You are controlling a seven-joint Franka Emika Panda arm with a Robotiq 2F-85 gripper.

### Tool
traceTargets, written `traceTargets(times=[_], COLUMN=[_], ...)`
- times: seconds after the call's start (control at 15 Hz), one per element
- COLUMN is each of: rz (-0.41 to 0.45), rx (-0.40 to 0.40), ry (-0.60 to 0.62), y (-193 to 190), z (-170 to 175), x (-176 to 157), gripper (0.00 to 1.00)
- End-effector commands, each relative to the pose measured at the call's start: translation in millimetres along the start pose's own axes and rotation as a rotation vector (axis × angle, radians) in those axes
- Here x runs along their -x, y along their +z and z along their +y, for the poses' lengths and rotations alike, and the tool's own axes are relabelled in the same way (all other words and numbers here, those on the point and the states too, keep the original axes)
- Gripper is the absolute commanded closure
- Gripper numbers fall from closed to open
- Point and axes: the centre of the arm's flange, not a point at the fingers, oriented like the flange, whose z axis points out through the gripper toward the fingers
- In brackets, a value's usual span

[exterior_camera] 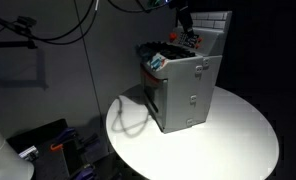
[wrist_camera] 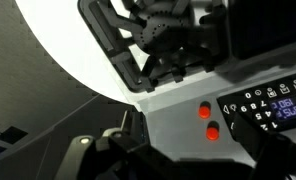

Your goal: Press the top orange button to the right of the microwave control panel of the stove

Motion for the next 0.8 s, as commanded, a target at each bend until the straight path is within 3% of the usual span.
traceTargets(times=[0.0, 0.73], rz=[0.000, 0.013], rx=[0.000, 0.021], ry=[0.000, 0.016], y=[1.3, 11.3], z=[-1.4, -3.6], x=[-0.7, -5.7], gripper=[0.00, 0.00])
